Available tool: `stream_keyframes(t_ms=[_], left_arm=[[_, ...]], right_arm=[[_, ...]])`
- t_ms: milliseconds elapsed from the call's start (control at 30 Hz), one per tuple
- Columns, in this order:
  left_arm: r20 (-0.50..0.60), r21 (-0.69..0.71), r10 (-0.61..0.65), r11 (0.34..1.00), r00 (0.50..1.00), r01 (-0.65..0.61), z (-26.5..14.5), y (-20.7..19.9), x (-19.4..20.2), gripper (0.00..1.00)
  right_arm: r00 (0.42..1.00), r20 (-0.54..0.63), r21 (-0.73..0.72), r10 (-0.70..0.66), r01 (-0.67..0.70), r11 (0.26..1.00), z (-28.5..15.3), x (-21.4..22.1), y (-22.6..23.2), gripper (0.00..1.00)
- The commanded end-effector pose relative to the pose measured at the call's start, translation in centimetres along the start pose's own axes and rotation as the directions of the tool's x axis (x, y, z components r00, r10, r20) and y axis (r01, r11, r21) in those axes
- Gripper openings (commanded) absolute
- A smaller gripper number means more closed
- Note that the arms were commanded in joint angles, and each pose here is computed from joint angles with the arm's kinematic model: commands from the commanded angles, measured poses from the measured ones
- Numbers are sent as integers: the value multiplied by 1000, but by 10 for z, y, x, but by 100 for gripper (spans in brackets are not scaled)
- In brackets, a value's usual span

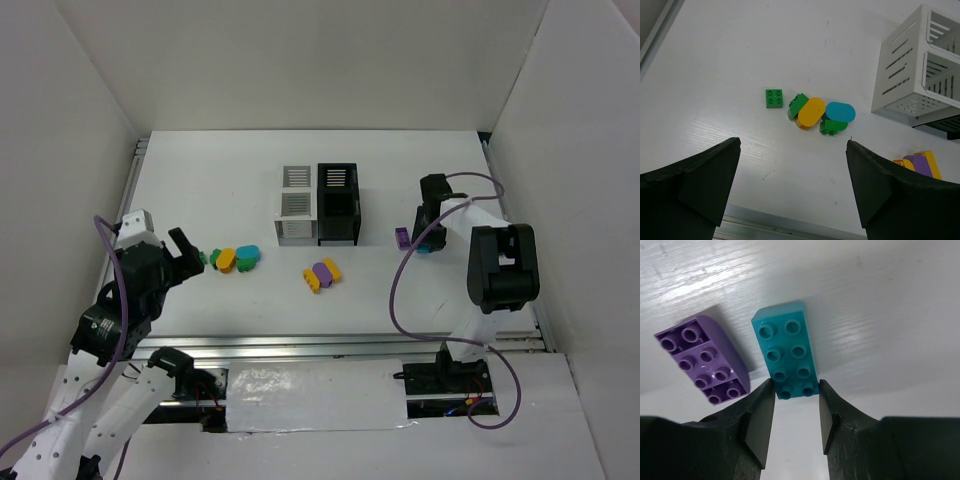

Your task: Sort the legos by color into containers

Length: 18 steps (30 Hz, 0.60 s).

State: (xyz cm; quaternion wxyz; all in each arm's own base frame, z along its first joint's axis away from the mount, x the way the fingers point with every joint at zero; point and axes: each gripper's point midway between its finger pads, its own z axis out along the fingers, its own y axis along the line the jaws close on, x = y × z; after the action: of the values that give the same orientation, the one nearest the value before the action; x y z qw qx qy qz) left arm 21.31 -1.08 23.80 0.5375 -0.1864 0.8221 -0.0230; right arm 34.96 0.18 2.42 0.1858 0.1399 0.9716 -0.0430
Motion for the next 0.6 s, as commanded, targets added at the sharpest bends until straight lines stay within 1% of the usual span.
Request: stream_keyframes(t_ms=[0, 33, 100, 200, 300, 367, 400, 467, 500, 533, 567], left_arm=[[46, 17, -16, 1000, 999, 15, -1, -4, -12, 99], [45, 16, -14, 1000, 999, 13, -1, -4, -11, 100], [47, 14, -16, 1000, 999, 15, -1, -3, -12, 100], [45, 13, -16, 1000, 999, 15, -1, -3, -11, 99], [45, 13, -16, 1000, 999, 15, -1, -3, -11, 99], [43, 14, -15, 1000, 999, 15, -1, -4, -11, 99], [44, 12, -15, 1000, 999, 15, -1, -4, -11, 100], [42, 15, -14, 1000, 999, 13, -1, -4, -11, 99], [40, 14, -14, 1000, 999, 13, -1, -4, -10, 99], [42, 13, -14, 1000, 999, 14, -1, -4, -11, 100], [43, 11, -16, 1000, 999, 15, -1, -3, -12, 99]], right_arm=[[996, 75, 92, 45, -52, 994, -18, -13, -21, 2], [993, 106, 70, 57, -64, 995, -27, -19, -18, 0], [989, 130, 45, 67, -74, 996, -34, -22, -16, 0], [977, 190, -12, 93, -93, 996, -60, -33, -9, 0], [967, 234, -74, 102, -87, 993, -82, -39, 2, 0], [952, 292, -139, 94, -55, 989, -111, -46, 18, 0], [941, 324, -187, 95, -35, 982, -130, -49, 28, 0], [929, 366, -307, 51, 69, 949, -161, -49, 67, 0], [923, 383, -371, 36, 118, 921, -177, -47, 86, 0], [913, 408, -429, -8, 199, 881, -198, -41, 116, 0], [909, 416, -466, -28, 240, 852, -210, -38, 132, 0]])
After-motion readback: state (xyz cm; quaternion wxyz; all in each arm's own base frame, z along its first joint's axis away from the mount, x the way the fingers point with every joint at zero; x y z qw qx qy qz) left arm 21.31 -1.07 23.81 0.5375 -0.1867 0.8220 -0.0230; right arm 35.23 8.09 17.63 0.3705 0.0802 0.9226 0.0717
